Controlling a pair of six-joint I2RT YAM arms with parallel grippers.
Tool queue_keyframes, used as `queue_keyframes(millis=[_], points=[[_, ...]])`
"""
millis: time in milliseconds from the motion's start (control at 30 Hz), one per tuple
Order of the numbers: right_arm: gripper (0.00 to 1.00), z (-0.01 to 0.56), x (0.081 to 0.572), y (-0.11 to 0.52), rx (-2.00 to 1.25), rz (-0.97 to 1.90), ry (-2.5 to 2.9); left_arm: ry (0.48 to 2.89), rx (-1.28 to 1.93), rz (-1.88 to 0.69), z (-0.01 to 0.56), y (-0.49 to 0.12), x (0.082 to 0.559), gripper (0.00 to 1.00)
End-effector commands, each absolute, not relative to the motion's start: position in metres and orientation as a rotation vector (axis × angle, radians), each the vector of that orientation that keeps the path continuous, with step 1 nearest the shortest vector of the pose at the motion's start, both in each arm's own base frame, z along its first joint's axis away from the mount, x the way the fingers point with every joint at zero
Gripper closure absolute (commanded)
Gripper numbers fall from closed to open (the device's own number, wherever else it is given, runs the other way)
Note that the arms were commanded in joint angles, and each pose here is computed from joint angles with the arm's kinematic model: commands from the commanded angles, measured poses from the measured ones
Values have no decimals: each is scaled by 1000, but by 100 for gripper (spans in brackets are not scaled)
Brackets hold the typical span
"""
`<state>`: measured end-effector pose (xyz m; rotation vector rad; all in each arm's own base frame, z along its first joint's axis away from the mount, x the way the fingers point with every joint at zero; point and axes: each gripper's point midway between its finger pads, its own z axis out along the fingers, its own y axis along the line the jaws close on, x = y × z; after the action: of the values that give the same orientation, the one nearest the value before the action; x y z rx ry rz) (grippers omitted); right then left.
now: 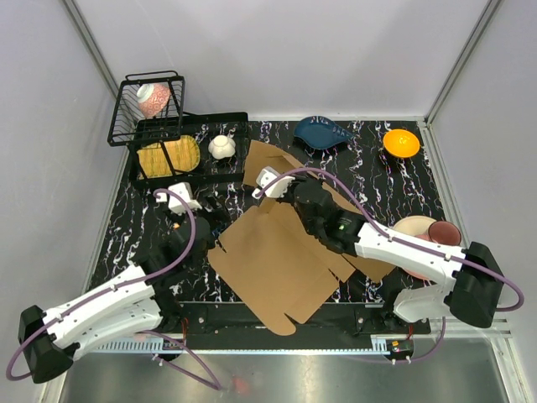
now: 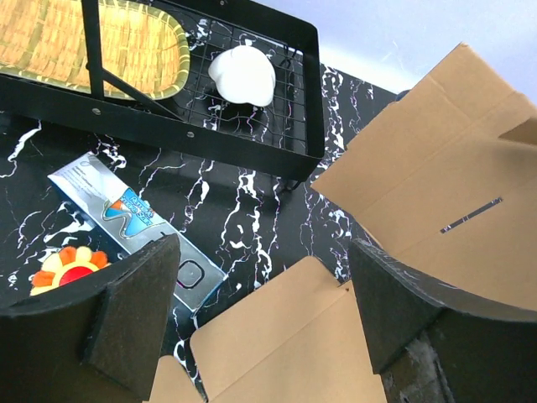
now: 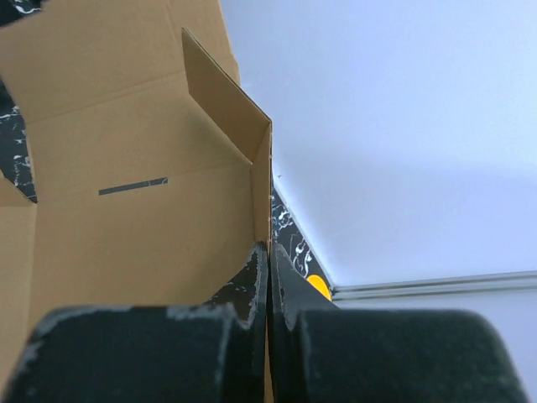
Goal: Fold the paper box
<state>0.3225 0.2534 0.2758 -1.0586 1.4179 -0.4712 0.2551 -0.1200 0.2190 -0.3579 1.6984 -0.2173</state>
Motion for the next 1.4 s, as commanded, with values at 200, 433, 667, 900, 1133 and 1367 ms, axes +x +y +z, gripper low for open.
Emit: queue_keyframes(millis=[200, 433, 667, 900, 1133, 1367], points=[[100, 269, 315, 263, -1032, -311, 1482, 1712, -319, -383, 221, -149, 262, 16], [100, 238, 292, 265, -975, -101, 1594, 1708, -289, -392, 224, -156, 269, 15], [100, 223, 277, 274, -1016, -47, 1619, 1732, -275, -402, 220, -162, 275, 15], [100, 252, 291, 265, -1014, -193, 1547, 1785, -134, -634, 209, -193, 251, 24], [100, 257, 253, 302, -1125, 138, 1638, 1825, -189, -733, 186, -191, 230, 29], [100, 207, 211, 315, -1196, 283, 1758, 1794, -265, -611, 189, -162, 234, 24]])
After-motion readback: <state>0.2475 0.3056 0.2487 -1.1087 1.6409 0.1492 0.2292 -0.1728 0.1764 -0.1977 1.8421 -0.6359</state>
